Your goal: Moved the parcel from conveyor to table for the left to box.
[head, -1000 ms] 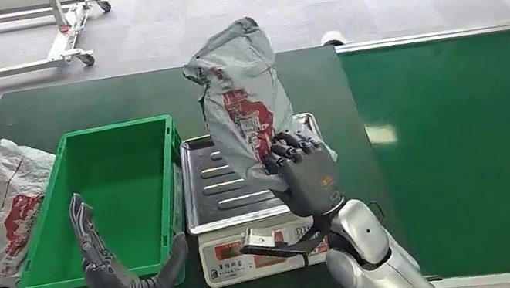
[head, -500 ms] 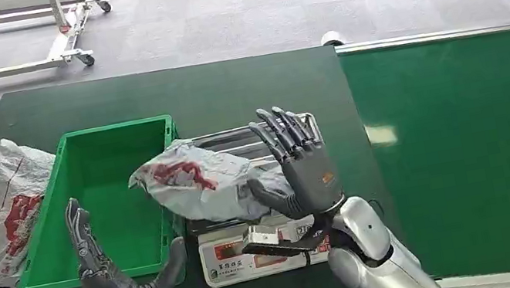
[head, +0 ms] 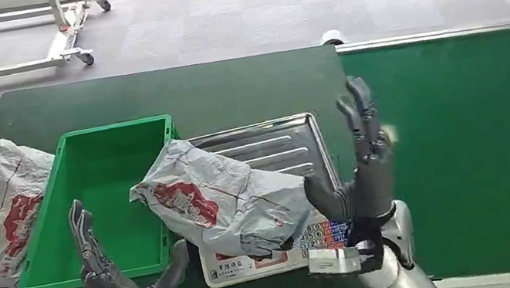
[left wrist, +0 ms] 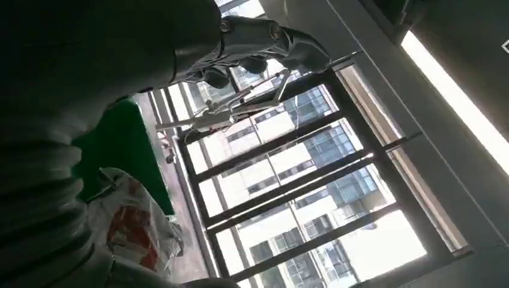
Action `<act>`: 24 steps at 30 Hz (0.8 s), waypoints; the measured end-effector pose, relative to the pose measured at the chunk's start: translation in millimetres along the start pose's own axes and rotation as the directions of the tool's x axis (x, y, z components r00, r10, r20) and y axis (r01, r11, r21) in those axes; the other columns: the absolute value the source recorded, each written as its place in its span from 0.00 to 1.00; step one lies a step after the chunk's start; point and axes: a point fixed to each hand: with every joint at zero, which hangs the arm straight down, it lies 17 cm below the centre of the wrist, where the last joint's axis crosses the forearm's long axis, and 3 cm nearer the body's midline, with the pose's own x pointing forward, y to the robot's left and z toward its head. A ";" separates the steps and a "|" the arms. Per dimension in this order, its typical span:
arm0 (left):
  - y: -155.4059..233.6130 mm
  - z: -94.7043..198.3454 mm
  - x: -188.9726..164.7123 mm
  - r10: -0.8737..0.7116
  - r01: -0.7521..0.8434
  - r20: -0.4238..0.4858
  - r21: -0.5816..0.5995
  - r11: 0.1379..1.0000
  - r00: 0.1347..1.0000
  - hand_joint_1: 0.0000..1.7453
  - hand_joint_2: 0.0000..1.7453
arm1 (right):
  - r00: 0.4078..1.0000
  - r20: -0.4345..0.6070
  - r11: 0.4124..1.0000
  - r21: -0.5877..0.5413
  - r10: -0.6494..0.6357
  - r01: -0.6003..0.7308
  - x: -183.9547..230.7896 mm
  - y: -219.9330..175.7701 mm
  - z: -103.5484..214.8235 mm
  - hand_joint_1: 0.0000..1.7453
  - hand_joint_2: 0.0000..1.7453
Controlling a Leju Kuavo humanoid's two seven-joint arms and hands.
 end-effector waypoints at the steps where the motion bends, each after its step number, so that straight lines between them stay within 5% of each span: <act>1: -4.8 0.6 0.0 -0.012 0.012 0.010 -0.021 1.000 1.000 0.00 1.00 | 0.999 0.004 0.997 -0.063 0.034 -0.033 -0.4 -23.5 -11.6 0.00 1.00; 9: -80.0 14.6 -26.9 -0.169 0.193 0.100 -0.348 0.917 0.981 0.00 1.00 | 0.964 0.045 0.870 -0.442 0.264 -0.217 34.9 -173.3 -62.7 0.00 1.00; 15: -132.8 49.4 -71.9 -0.208 0.231 0.109 -0.614 0.755 0.972 0.00 1.00 | 0.962 0.033 0.826 -0.522 0.271 -0.214 42.9 -199.6 -68.6 0.00 1.00; 20: -179.3 124.4 -101.5 -0.169 0.134 0.059 -0.868 0.479 0.984 0.00 1.00 | 0.962 0.034 0.806 -0.554 0.270 -0.207 40.4 -206.9 -74.5 0.00 1.00; 21: -183.9 134.4 -104.0 -0.163 0.121 0.053 -0.887 0.445 0.985 1.00 1.00 | 0.963 0.033 0.805 -0.557 0.269 -0.206 40.1 -207.1 -75.0 0.00 1.00; 24: -192.6 150.1 -111.9 -0.147 0.102 0.050 -0.921 0.376 0.988 1.00 1.00 | 0.961 0.027 0.802 -0.557 0.276 -0.215 37.5 -207.5 -75.4 0.00 1.00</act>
